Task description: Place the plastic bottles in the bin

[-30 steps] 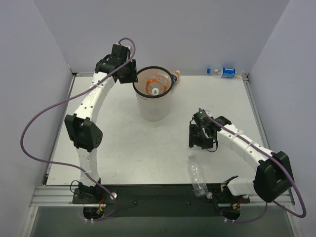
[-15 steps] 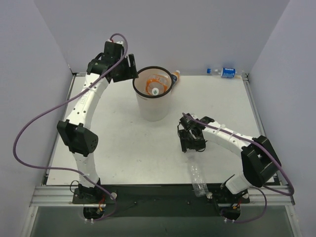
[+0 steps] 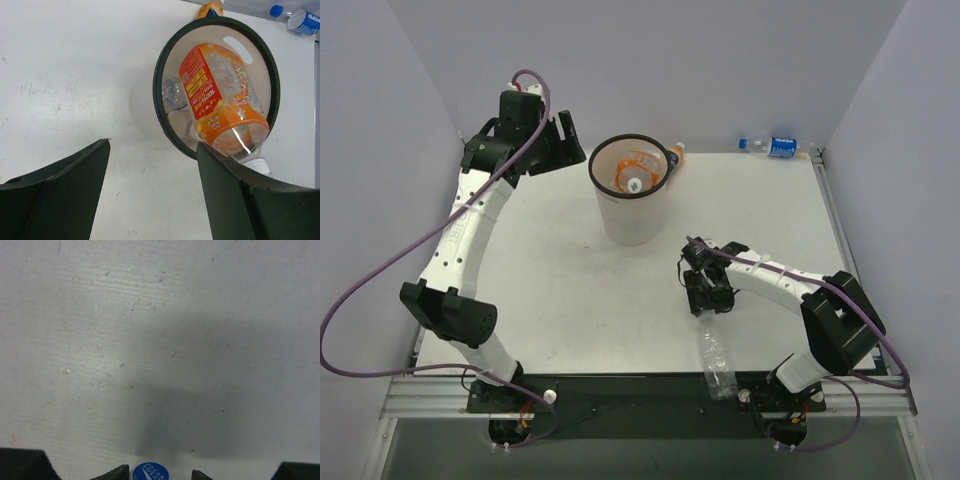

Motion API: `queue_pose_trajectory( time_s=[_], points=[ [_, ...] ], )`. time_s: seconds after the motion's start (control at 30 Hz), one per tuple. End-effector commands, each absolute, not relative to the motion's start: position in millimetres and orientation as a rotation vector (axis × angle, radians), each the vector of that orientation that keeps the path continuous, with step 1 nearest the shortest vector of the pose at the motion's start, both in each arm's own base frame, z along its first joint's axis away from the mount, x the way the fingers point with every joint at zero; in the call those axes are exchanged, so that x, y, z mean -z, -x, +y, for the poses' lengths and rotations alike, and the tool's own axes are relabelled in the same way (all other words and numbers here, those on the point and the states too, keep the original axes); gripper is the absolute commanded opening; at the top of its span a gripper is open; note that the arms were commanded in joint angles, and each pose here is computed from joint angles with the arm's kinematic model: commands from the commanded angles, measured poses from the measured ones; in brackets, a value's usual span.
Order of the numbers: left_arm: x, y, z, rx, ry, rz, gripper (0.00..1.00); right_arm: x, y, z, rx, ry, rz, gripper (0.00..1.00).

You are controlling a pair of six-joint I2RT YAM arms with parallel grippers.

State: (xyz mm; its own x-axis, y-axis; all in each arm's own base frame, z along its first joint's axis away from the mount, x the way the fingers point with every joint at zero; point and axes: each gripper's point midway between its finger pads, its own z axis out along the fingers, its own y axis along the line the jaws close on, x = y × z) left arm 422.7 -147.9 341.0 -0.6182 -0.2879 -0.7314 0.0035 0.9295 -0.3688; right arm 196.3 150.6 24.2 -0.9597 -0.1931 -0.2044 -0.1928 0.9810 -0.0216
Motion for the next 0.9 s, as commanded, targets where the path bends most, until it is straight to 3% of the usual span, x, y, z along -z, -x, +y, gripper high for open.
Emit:
queue_pose_trajectory(
  time_s=[0.0,0.07,0.2,0.57,0.87],
  points=[
    [-347,-414,-141,0.437,0.223,2.180,0.81,-25,-183,145,0.030,0.276,2.930,0.47],
    [-343,-411,-139,0.433,0.231,2.185,0.82,-24,-183,146,0.026,0.274,2.929,0.45],
    [-342,-408,-135,0.430,0.231,2.185,0.82,-33,-187,156,-0.037,0.289,2.912,0.24],
    [-336,-389,-124,0.427,0.261,2.197,0.82,-152,-233,202,-0.327,0.354,2.567,0.23],
    [-334,-363,-114,0.492,0.318,2.162,0.81,-332,-275,249,-0.568,0.453,2.103,0.23]
  ],
)
